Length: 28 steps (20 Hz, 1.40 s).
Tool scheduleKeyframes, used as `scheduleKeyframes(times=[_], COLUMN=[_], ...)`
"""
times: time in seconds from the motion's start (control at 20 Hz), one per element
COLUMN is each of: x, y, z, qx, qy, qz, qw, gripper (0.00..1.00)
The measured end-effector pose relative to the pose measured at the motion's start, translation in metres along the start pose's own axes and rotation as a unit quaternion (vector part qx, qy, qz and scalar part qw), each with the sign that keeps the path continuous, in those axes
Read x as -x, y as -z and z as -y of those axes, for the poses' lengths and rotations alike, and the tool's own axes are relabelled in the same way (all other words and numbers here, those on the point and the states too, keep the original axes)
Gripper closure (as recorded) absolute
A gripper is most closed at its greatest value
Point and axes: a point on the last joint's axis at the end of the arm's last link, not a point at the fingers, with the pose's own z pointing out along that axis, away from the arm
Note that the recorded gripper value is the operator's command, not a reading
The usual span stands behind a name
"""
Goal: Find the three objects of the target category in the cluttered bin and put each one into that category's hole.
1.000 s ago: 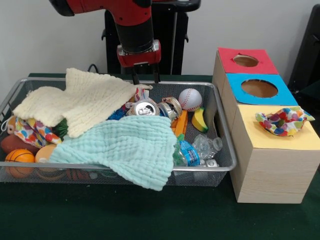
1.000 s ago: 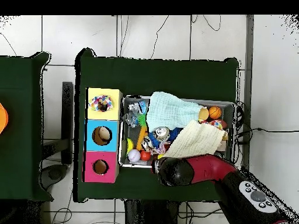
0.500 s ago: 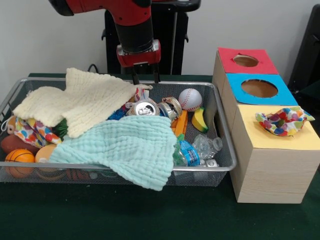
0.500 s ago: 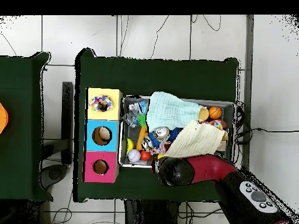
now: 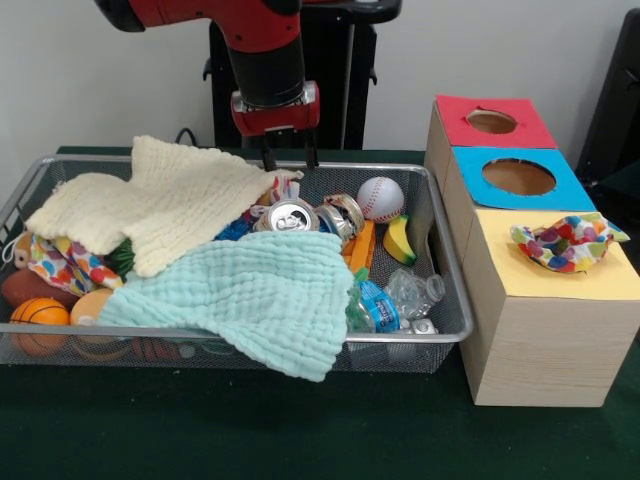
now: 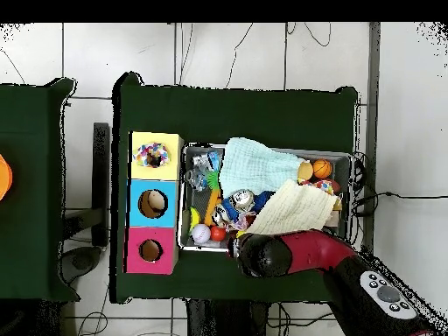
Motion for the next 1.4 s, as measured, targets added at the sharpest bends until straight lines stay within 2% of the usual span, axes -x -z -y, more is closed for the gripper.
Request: scheduleKeyframes(times=[1.1, 1.4], x=[0.004, 0.013], y=[0.001, 0.001], z=[0.002, 0.001], qx=[-0.004, -0.013], qy=[0.0, 0.004], qz=[-0.002, -0.003], qw=[1.0, 0.9999], gripper=[0.0, 0.0])
